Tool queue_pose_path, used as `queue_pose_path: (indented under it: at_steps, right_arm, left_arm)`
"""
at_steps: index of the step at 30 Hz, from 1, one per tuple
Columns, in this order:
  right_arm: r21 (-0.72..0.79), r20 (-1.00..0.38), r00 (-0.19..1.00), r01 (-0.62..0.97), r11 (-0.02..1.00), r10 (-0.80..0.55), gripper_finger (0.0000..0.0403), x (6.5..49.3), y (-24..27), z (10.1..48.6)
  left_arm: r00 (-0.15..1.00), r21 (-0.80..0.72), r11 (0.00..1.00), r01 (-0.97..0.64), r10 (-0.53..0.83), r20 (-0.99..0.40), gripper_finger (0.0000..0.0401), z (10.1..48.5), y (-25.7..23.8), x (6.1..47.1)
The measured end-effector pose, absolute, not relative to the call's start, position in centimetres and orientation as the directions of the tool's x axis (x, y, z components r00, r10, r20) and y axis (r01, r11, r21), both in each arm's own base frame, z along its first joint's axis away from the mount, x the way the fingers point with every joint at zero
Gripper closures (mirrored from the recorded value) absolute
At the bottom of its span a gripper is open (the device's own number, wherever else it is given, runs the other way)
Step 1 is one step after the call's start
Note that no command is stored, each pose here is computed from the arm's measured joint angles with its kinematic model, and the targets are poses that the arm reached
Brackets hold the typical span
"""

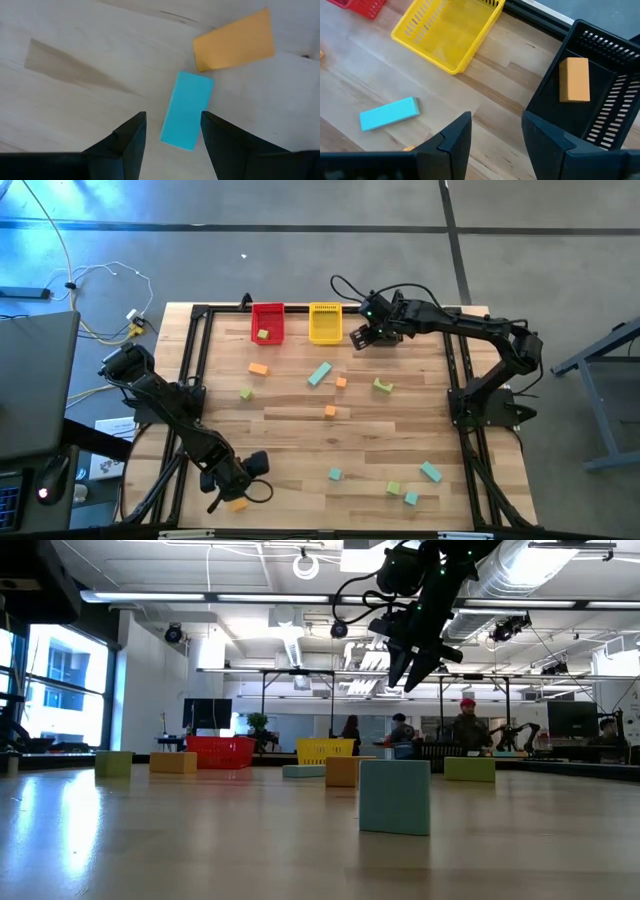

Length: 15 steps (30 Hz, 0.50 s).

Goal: Sort & place blocks by color
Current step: Put the blue block into the yellow basket

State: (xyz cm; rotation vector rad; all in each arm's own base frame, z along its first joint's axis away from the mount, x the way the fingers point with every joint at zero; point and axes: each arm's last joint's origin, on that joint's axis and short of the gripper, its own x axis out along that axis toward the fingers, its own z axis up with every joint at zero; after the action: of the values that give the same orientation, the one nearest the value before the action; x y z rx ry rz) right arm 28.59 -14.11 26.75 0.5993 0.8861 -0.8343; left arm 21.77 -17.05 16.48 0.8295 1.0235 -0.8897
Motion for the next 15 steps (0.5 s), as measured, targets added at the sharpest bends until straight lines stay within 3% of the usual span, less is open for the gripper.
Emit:
queue_pose_path:
  at_steps: [15]
  right_arm:
    - [0.12,-0.847,0.373,0.828,0.548,-0.378,0.0243,28.66,-14.14,26.8]
  left_arm:
    - [0.256,0.15,0.41,0.9,-0.219,-0.942,0.0248,16.48,-17.06,21.76]
